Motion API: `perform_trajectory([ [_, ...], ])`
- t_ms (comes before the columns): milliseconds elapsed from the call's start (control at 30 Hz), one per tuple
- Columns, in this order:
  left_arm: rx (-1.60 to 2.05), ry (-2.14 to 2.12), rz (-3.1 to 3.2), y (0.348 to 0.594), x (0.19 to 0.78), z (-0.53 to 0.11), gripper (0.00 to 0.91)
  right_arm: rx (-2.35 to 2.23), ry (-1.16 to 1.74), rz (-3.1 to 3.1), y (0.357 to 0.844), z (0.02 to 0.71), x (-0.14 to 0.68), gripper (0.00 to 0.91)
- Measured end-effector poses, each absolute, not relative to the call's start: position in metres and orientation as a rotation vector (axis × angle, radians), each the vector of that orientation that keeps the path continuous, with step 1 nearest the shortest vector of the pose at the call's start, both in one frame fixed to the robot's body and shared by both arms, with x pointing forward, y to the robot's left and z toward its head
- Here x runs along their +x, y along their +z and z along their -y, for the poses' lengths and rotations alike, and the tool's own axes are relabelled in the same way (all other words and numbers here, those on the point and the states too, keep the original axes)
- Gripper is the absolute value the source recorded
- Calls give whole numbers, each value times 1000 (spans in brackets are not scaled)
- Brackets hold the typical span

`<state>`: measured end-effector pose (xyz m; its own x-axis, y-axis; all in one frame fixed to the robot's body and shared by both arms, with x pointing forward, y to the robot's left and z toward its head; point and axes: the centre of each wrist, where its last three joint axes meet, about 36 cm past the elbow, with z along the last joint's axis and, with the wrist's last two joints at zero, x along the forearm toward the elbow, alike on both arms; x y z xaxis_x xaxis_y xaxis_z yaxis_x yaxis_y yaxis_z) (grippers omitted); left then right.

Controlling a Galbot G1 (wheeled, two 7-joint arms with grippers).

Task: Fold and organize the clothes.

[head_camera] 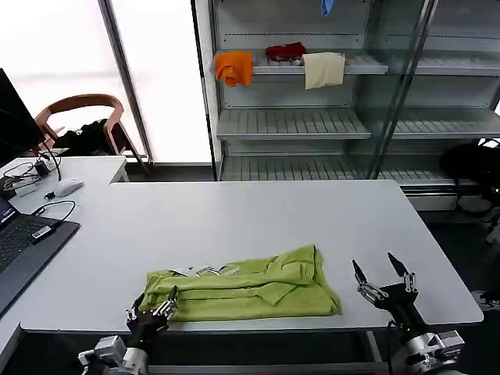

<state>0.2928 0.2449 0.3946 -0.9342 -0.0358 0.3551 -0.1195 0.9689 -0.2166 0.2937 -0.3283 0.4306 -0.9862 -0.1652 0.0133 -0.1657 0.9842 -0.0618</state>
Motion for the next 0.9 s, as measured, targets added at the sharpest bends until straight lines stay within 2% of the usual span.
perform_trajectory([
  [533, 104, 380, 2768, 382, 301, -243, 0, 249, 87, 3129, 429, 327, 292, 907],
  [900, 198, 362, 2821, 402, 309, -265, 0, 248, 73, 3130, 430, 323, 296, 907],
])
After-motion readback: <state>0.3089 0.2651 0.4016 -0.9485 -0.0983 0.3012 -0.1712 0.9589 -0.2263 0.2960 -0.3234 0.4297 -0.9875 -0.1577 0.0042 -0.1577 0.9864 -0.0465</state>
